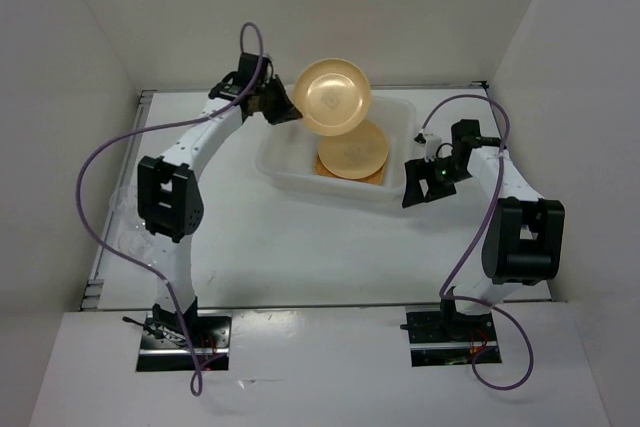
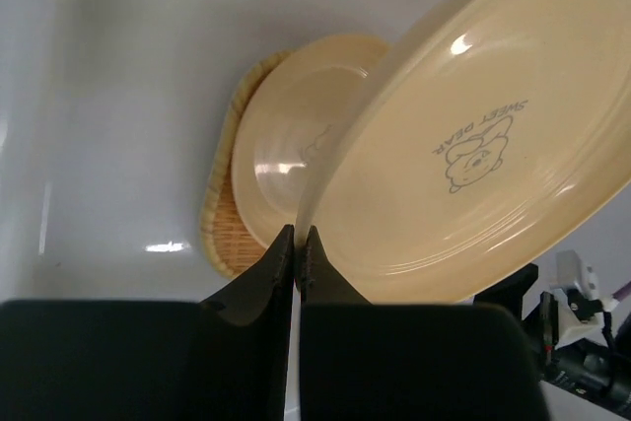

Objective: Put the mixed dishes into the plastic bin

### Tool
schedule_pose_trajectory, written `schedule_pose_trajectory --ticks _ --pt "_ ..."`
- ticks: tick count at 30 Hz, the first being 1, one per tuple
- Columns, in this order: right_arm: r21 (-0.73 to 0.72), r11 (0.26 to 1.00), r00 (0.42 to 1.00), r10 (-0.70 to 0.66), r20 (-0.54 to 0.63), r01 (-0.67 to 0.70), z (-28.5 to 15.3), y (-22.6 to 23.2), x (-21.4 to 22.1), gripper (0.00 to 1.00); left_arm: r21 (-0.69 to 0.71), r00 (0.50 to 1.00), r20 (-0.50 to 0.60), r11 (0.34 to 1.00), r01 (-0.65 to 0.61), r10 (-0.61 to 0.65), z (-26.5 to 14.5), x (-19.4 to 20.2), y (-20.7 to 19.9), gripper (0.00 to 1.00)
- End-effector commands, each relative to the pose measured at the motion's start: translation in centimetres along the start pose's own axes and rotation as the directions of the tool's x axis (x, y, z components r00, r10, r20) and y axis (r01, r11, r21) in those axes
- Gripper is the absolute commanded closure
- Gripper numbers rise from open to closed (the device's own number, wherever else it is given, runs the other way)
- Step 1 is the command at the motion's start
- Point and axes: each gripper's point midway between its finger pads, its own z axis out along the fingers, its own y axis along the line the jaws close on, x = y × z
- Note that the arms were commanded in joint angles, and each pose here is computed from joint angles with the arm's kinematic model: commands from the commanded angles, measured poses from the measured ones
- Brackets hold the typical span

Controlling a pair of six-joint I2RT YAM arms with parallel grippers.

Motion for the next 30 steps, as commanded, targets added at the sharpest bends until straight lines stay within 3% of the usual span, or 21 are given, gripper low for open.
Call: schedule_pose_trajectory --ticks 1,11,16,19,24,26,27,28,29,30 --pt "0.003 1.0 0.998 -0.028 0.053 0.027 -0.5 0.1 -0.9 0.12 0.017 0.991 -0.094 0.995 -0.095 0.097 1.4 2.1 -1.9 1.0" --pt "0.02 0.999 0.995 -0.042 0.089 0.041 -1.4 0.2 -1.2 0.12 -0.072 0.959 -0.249 0.985 -0.158 0.136 8.0 8.0 -1.1 1.0" --pt "0.028 0.999 0.994 -0.041 0.101 0.038 -1.8 0.1 -1.3 0.12 -0.094 0.96 -0.24 0.981 -0.169 0.143 9.4 8.1 -0.7 0.99" --pt "0.033 0.999 0.994 -0.033 0.105 0.029 -1.9 -0.2 -1.3 0.12 -0.162 0.946 -0.295 0.969 -0.186 0.132 11.1 9.8 1.5 0.99" --pt "0.036 0.999 0.994 -0.025 0.108 0.022 -2.1 -0.5 -1.3 0.12 -0.195 0.948 -0.275 0.955 -0.222 0.164 11.0 8.9 1.2 0.99" --pt "0.04 0.999 0.993 -0.031 0.115 0.026 -2.3 -0.4 -1.4 0.12 -0.231 0.942 -0.302 0.947 -0.224 0.149 11.4 9.5 2.3 0.95" --pt "0.04 0.999 0.993 -0.031 0.115 0.026 -2.3 -0.4 -1.4 0.12 -0.23 0.942 -0.301 0.947 -0.224 0.15 11.3 9.4 2.1 0.88" --pt "0.04 0.999 0.993 -0.031 0.115 0.026 -2.3 -0.4 -1.4 0.12 -0.187 0.955 -0.236 0.956 -0.225 0.179 11.4 7.9 0.6 0.86" --pt "0.04 0.999 0.993 -0.031 0.115 0.026 -2.3 -0.4 -1.4 0.12 -0.187 0.946 -0.28 0.957 -0.22 0.162 11.1 9.0 1.0 0.82" --pt "0.04 0.999 0.993 -0.031 0.115 0.026 -2.3 -0.4 -1.4 0.12 -0.198 0.943 -0.293 0.955 -0.22 0.156 10.8 9.1 1.1 0.72"
